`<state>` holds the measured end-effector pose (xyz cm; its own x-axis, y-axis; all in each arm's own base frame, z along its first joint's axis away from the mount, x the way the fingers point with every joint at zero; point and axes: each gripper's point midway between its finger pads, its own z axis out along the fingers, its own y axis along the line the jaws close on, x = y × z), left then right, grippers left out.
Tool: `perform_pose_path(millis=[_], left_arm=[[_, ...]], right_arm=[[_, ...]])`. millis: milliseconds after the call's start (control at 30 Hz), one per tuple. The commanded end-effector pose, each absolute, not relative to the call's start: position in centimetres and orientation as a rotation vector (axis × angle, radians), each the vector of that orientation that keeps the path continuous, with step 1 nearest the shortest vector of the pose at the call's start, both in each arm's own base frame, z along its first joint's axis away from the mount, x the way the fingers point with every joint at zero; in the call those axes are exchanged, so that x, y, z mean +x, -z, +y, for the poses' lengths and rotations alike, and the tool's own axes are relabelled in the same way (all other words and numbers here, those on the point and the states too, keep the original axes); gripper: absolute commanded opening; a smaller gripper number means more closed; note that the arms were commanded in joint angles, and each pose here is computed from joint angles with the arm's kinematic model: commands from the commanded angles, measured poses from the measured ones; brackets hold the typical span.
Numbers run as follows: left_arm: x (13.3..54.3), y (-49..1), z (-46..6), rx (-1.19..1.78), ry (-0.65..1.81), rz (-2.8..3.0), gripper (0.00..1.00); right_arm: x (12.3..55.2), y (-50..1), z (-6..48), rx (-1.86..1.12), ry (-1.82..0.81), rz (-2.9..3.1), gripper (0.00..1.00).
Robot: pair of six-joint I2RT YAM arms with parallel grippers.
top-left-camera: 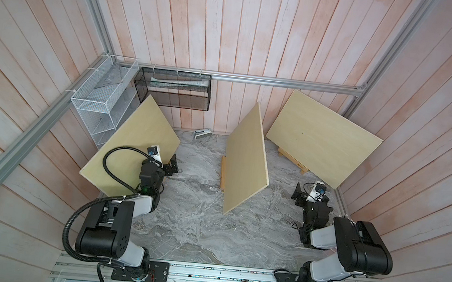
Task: Assemble the easel
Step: Reset both arms
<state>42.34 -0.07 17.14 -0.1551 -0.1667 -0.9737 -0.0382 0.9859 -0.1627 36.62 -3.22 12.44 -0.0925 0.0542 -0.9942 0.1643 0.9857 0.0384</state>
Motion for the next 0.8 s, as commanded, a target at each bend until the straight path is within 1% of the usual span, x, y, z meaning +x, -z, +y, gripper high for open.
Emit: perform_pose_path(millis=[0,133,400,600,633,767], left_arm=[[41.2,-17.3,-0.2,-0.168,0.143,1.763,1.00],[39.9,-16.5,0.7,-0.167,0.064,1.780,1.00],[39.2,-15.0,2.2,-0.123,-0.085,1.721,1.00],[38.0,-13.3,2.5,-0.134,-0.088,1.645,1.00],[37.8,-13.7,2.4,-0.137,-0.076,1.631,1.00],[38.2,-13.4,2.1,-0.105,-0.057,1.652,1.00]], right_arm=[[36.8,-13.2,-3.6,0.187,0.098,1.630,0.98],[36.9,-13.2,-3.3,0.172,0.090,1.634,0.98],[37.1,-13.1,-2.7,0.134,0.071,1.643,0.98],[37.2,-13.1,-2.8,0.135,0.071,1.643,0.98],[37.1,-13.1,-2.7,0.134,0.071,1.644,0.98],[37.2,-13.1,-2.8,0.135,0.072,1.643,0.98]])
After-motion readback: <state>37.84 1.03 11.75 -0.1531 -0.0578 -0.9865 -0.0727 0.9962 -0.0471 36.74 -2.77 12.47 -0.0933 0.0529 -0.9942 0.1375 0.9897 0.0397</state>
